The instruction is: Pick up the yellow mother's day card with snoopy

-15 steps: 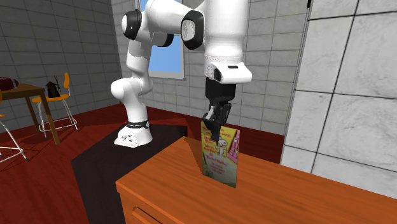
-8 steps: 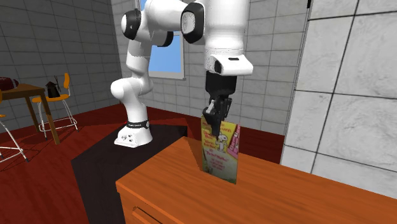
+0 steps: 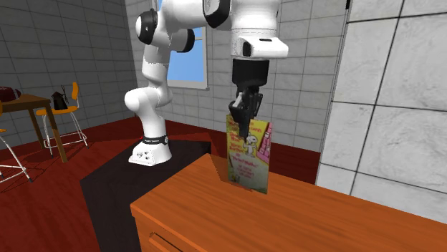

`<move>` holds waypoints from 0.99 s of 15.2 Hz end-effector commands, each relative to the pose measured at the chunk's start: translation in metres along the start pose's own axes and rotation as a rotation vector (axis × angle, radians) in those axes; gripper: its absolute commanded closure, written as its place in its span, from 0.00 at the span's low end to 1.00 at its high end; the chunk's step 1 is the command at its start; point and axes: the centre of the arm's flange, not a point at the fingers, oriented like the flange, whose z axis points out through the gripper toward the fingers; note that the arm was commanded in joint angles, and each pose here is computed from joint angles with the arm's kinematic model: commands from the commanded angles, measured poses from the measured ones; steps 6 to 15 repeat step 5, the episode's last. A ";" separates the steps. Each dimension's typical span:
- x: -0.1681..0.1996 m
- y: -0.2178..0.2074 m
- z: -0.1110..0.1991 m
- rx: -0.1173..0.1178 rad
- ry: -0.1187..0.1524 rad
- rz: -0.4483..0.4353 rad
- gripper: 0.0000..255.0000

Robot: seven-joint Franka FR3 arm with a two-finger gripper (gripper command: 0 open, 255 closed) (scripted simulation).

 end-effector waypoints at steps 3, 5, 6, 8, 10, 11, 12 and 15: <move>-0.003 -0.001 -0.020 0.000 0.000 0.000 1.00; -0.003 -0.001 -0.021 0.000 0.000 0.000 1.00; -0.003 -0.001 -0.021 0.000 0.000 0.000 1.00; -0.003 -0.001 -0.021 0.000 0.000 0.000 1.00; -0.003 -0.001 -0.021 0.000 0.000 0.000 1.00; -0.003 -0.001 -0.021 0.000 0.000 0.000 1.00; -0.003 -0.001 -0.021 0.000 0.000 0.000 1.00; -0.003 -0.001 -0.021 0.000 0.000 0.000 1.00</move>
